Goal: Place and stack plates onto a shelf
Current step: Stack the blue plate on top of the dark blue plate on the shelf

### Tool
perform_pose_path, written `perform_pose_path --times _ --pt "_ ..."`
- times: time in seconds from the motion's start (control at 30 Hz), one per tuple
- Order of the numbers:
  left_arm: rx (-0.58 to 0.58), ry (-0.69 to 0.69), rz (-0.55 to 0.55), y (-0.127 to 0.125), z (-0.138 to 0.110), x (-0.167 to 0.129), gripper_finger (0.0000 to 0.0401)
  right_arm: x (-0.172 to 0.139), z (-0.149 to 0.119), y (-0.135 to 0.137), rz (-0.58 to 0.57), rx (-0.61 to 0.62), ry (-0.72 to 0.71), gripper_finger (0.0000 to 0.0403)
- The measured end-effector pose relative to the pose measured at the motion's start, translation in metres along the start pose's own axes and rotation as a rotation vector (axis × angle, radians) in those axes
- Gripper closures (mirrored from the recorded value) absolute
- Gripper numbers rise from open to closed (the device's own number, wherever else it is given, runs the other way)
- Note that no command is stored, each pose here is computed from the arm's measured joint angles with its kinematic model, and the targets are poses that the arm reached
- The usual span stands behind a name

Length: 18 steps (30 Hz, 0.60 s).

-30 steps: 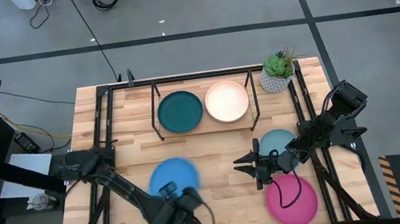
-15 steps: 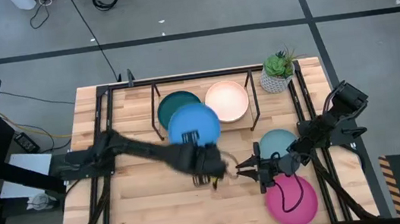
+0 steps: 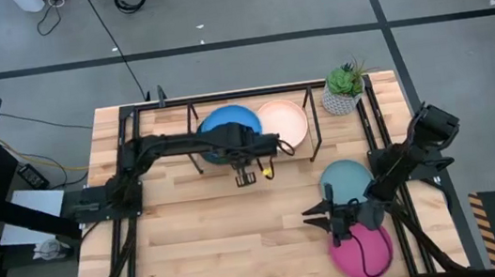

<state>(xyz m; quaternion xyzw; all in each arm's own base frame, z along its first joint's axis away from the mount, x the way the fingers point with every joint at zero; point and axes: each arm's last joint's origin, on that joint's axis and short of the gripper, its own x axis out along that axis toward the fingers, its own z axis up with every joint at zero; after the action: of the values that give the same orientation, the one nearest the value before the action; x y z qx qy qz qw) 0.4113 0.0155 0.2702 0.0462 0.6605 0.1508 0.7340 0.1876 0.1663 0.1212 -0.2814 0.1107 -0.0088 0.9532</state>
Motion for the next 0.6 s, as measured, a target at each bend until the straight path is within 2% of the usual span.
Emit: perform_pose_path --times 0.2,0.3,0.47,0.6 --pt "-0.016 0.132 -0.019 0.015 -0.011 0.036 0.0389 -0.014 0.003 0.009 -0.055 -0.014 -0.001 0.0294" --pt "-0.035 0.143 -0.041 0.019 -0.012 0.046 0.0385 -0.017 0.004 0.011 -0.078 -0.018 0.001 0.0294" --pt "-0.081 0.085 -0.049 0.02 -0.007 0.049 0.0344 -0.019 0.004 0.012 -0.071 -0.003 -0.004 0.0294" --pt "-0.103 0.059 -0.052 0.021 -0.003 0.038 0.0311 -0.019 0.004 0.012 -0.07 0.004 -0.003 0.0294"
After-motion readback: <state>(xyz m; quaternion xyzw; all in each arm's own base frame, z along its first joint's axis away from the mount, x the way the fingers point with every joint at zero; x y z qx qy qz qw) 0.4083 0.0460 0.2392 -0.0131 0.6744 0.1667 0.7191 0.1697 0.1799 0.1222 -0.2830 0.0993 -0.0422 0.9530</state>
